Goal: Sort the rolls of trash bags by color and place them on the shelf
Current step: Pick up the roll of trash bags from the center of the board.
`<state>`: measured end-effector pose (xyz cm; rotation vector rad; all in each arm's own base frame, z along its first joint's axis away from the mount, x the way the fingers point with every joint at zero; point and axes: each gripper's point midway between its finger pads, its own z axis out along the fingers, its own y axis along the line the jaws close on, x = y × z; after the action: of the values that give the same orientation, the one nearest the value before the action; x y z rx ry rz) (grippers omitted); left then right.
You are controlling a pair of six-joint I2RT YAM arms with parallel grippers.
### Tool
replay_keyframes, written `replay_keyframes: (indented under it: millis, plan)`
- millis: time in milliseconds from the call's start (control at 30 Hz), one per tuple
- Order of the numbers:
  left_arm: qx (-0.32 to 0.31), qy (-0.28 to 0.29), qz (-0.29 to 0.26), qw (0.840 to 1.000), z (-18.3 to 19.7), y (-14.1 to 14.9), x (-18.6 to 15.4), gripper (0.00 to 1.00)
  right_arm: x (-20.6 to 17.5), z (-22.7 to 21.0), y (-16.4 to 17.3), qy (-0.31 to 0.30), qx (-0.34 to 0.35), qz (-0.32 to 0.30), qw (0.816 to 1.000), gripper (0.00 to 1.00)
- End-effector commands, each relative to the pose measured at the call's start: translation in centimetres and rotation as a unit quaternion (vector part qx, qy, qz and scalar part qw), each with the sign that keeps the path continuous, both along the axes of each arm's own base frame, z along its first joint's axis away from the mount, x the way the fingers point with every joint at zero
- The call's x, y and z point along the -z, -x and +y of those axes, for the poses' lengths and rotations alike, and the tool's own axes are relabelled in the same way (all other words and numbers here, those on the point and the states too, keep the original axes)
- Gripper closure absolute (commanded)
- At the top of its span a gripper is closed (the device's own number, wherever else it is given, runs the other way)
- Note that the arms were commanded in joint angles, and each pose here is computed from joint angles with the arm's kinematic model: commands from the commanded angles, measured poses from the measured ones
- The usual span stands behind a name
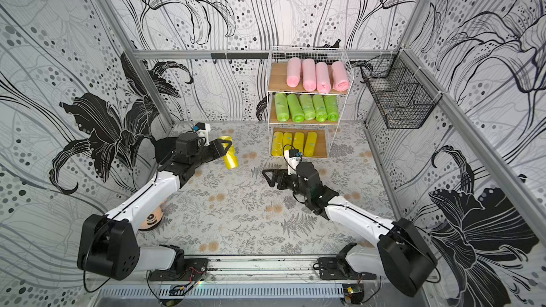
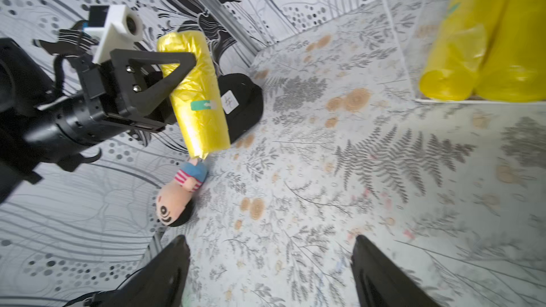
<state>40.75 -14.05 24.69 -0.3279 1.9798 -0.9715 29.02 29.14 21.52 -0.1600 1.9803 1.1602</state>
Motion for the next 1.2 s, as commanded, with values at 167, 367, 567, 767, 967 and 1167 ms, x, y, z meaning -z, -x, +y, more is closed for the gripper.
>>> replay_keyframes:
  millis: [167, 367, 567, 767, 967, 1167]
  plan:
    - [-0.04, 0.302, -0.097, 0.948, 0.9, 2.5, -7.0, 0.73, -6.5, 5.4, 0.4, -0.136, -0.049, -0.05, 0.988, 0.1]
    - [-0.061, 0.374, -0.105, 0.919, 1.1, 4.2, -6.6, 0.75, -7.1, 7.7, -0.3, -0.149, -0.053, -0.045, 0.986, 0.09]
    - [-0.059, 0.407, -0.104, 0.906, 0.4, 5.0, -6.5, 0.76, -7.3, 8.9, -1.1, -0.161, -0.058, -0.037, 0.985, 0.09]
    - [-0.059, 0.43, -0.103, 0.895, 0.2, 5.4, -6.2, 0.77, -6.8, 8.8, -1.8, -0.151, -0.041, -0.036, 0.987, 0.1]
    - [-0.052, 0.444, -0.101, 0.889, -0.6, 5.5, -6.3, 0.77, -7.6, 9.8, -1.7, -0.183, -0.062, -0.032, 0.981, 0.18]
    - [-0.045, 0.452, -0.097, 0.886, -1.3, 5.4, -6.1, 0.77, -8.3, 10.2, -2.0, -0.203, -0.067, -0.033, 0.976, 0.35]
